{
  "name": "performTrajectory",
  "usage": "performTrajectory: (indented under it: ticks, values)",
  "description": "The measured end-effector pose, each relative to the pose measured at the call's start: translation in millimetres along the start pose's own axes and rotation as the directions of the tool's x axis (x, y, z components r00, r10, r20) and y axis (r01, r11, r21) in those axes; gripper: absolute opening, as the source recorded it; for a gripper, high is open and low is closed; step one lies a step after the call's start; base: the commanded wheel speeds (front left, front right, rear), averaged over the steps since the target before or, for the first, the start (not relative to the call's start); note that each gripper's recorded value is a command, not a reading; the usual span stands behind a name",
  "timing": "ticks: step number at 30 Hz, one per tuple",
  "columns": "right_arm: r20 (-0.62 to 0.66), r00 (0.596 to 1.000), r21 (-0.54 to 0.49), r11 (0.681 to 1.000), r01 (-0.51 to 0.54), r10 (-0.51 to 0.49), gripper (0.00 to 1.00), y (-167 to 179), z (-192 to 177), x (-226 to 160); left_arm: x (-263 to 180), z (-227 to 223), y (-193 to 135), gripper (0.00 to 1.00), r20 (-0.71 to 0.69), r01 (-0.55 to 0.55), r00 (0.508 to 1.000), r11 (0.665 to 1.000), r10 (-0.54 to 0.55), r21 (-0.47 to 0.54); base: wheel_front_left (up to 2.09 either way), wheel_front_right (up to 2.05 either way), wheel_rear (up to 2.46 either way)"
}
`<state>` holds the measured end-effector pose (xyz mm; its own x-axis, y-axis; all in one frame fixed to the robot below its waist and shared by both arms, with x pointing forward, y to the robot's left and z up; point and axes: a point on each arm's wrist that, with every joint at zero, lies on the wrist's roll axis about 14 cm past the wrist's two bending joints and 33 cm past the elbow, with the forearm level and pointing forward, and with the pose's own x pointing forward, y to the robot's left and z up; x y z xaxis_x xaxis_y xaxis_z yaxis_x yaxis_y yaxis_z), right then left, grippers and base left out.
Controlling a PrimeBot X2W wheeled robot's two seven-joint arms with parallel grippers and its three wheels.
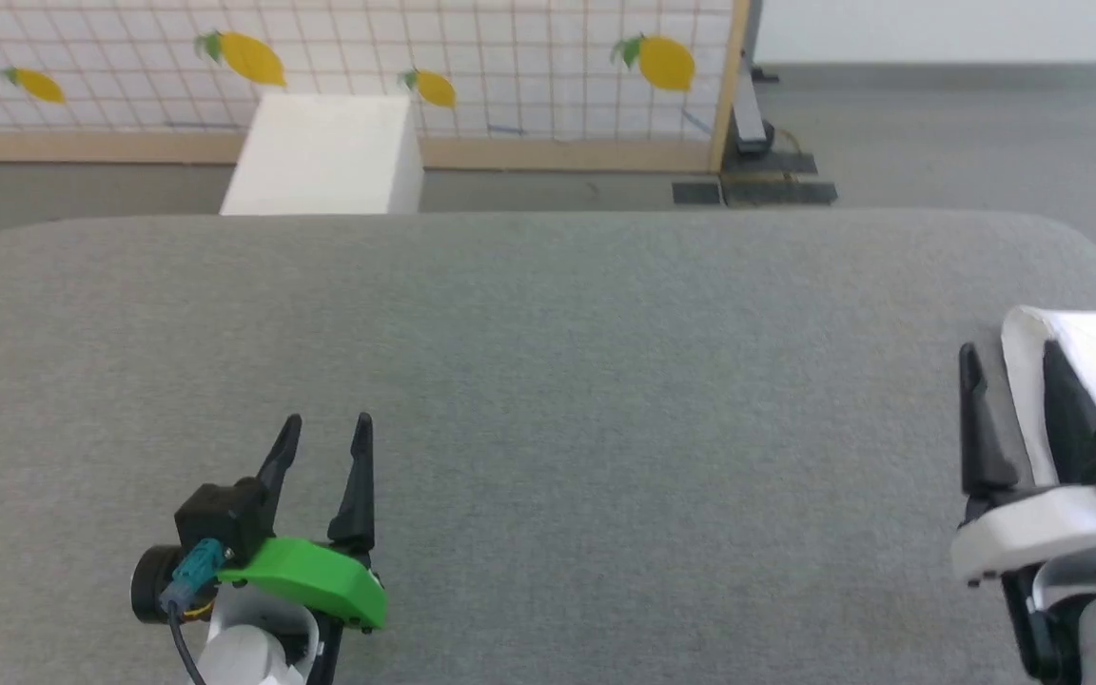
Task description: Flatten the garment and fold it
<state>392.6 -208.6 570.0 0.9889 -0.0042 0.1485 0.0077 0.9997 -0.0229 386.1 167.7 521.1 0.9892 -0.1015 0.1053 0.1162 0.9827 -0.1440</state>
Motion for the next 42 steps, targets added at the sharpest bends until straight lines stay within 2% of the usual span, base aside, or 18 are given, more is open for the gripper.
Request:
performTrajectory:
  ticks: [1, 12, 27, 28, 42]
  values:
    - [0.009, 1.0, 0.011, 0.999, -0.03, 0.03, 1.0, 11.6, -0.2, -5.8, -7.5, 5.3, 4.7, 1.0, 0.014, -0.018, 1.0, 1.0, 0.018, -0.002, 0.0, 0.0, 0.0]
    - [-0.028, 0.994, 0.072, 0.992, -0.105, 0.107, 1.0, 38.6, -18.1, -31.2, -24.1, 7.3, 9.3, 1.0, 0.02, -0.044, 0.999, 0.999, 0.044, -0.006, 0.0, 0.0, 0.0]
    - [-0.035, 0.994, 0.104, 0.989, -0.102, 0.106, 1.0, 39.0, -20.6, -34.7, -27.7, -2.0, 4.4, 1.0, -0.007, -0.036, 0.999, 0.999, 0.035, -0.021, 0.0, 0.0, 0.0]
    - [-0.035, 0.994, 0.105, 0.989, -0.102, 0.106, 0.0, 38.9, -20.6, -34.7, -27.7, -2.1, 4.4, 0.0, -0.007, -0.036, 0.999, 0.999, 0.035, -0.021, 0.0, 0.0, 0.0]
    - [-0.044, 0.994, 0.105, 0.99, -0.099, 0.104, 0.0, 38.1, -22.2, -35.4, -25.7, -0.8, 3.6, 0.0, -0.01, -0.032, 0.999, 0.999, 0.032, -0.013, 0.0, 0.0, 0.0]
